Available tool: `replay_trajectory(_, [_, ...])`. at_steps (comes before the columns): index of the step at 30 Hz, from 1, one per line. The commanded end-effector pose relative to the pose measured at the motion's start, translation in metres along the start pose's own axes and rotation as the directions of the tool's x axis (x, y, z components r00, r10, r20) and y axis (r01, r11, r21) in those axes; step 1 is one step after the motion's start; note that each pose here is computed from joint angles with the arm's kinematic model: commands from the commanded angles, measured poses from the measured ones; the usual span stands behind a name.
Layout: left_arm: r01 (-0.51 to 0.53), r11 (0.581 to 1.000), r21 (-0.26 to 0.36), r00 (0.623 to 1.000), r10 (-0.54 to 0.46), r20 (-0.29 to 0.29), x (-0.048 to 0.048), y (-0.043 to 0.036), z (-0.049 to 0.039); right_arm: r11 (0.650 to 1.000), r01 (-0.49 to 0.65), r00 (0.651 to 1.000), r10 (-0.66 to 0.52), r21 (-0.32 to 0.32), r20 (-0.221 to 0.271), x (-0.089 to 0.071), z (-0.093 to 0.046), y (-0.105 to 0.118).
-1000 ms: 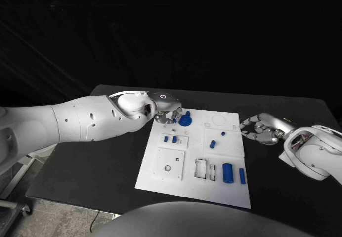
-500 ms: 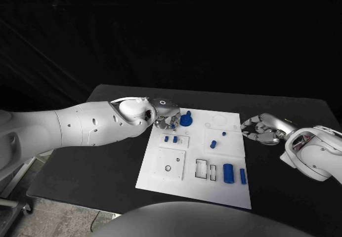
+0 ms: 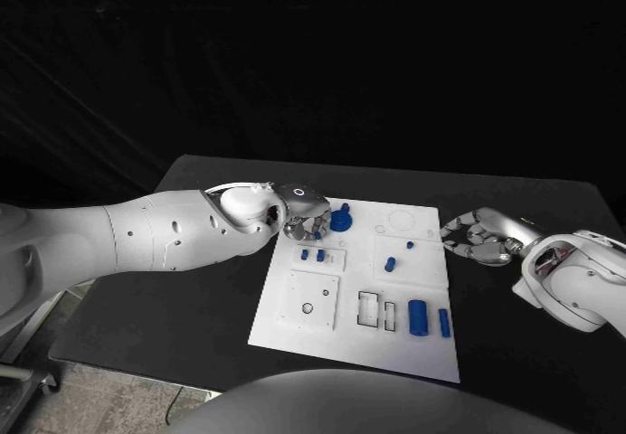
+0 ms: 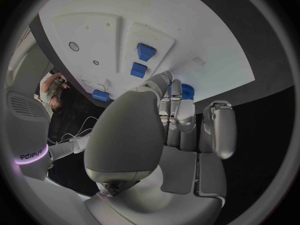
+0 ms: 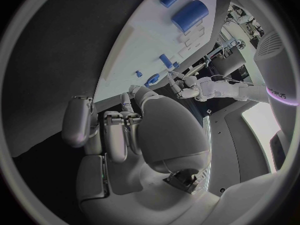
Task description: Assemble the parts on the task board
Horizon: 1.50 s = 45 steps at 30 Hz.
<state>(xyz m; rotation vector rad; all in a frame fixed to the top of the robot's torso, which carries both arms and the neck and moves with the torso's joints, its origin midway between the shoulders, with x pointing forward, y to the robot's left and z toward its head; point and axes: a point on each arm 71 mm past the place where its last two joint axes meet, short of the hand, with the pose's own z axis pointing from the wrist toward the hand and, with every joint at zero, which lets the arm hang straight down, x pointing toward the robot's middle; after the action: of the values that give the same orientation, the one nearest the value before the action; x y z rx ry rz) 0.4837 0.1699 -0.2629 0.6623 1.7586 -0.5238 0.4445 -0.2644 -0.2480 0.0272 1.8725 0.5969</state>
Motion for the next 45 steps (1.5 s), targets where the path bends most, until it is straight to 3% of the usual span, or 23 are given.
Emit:
replay_trajectory(1, [-0.004, 1.000, 0.000, 1.000, 0.004, -0.012, 0.0008, -0.0017, 0.0011, 1.000, 0.003, 1.000, -0.003, -0.005, -0.012, 0.002, 0.000, 0.000])
replay_trajectory(14, [-0.002, 1.000, 0.002, 1.000, 0.002, -0.028, 0.0043, -0.0046, 0.0047, 1.000, 0.002, 1.000, -0.002, -0.006, -0.011, 0.002, -0.001, 0.000])
replay_trajectory(26, [-0.001, 1.000, -0.017, 0.998, 0.000, -0.064, 0.0108, -0.0020, 0.0054, 1.000, 0.001, 1.000, -0.001, -0.006, -0.010, 0.002, -0.002, 0.000])
replay_trajectory(45, [0.001, 1.000, -0.018, 0.997, -0.002, -0.073, 0.0126, -0.0013, 0.0037, 1.000, 0.001, 1.000, -0.001, -0.006, -0.010, 0.003, -0.001, 0.000])
